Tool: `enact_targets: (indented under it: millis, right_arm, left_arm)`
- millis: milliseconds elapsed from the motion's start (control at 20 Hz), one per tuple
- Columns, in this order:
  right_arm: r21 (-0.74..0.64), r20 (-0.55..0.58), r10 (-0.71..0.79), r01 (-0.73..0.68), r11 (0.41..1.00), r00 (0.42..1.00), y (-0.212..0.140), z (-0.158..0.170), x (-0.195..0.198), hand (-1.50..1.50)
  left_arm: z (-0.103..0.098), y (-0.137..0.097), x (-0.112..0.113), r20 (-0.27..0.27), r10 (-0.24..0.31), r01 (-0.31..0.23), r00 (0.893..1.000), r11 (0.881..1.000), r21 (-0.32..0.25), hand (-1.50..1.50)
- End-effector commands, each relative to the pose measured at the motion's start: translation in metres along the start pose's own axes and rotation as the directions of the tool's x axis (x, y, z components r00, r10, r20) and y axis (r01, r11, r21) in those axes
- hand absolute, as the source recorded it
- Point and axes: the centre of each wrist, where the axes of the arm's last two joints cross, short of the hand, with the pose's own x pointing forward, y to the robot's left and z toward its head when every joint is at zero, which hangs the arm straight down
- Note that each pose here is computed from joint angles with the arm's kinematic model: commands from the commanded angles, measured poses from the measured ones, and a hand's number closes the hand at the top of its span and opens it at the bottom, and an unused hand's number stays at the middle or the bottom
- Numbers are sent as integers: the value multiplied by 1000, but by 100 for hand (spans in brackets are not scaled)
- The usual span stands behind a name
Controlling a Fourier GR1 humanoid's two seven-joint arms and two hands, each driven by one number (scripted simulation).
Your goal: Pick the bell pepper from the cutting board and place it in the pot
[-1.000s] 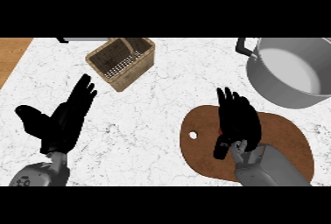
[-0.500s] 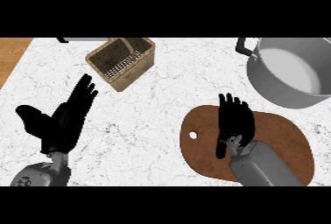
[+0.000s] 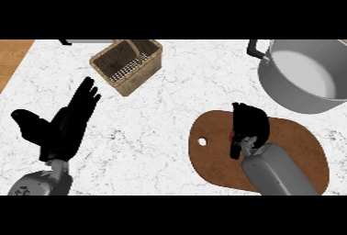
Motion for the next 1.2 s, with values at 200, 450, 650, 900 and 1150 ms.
enact_targets:
  millis: [200,450,650,900,1150]
  right_arm:
    - [-68,56,10,-6,998,998,7,15,-2,150]
    - [-79,68,17,-11,997,998,7,-1,-15,150]
    - [-118,74,6,2,993,997,11,11,9,150]
    - [-230,-282,-391,334,914,876,-18,-31,-124,150]
    - [-424,-421,-486,308,852,765,-40,-26,-191,150]
  left_arm:
    - [-7,-10,-13,7,-9,9,1000,1000,-7,0]
    - [0,3,-4,7,-6,6,1000,1000,2,0]
    - [15,-6,1,-13,-3,3,1000,1000,5,0]
    - [10,2,-14,-3,-3,3,1000,998,55,0]
    - [0,1,-11,-5,14,-14,1000,999,37,0]
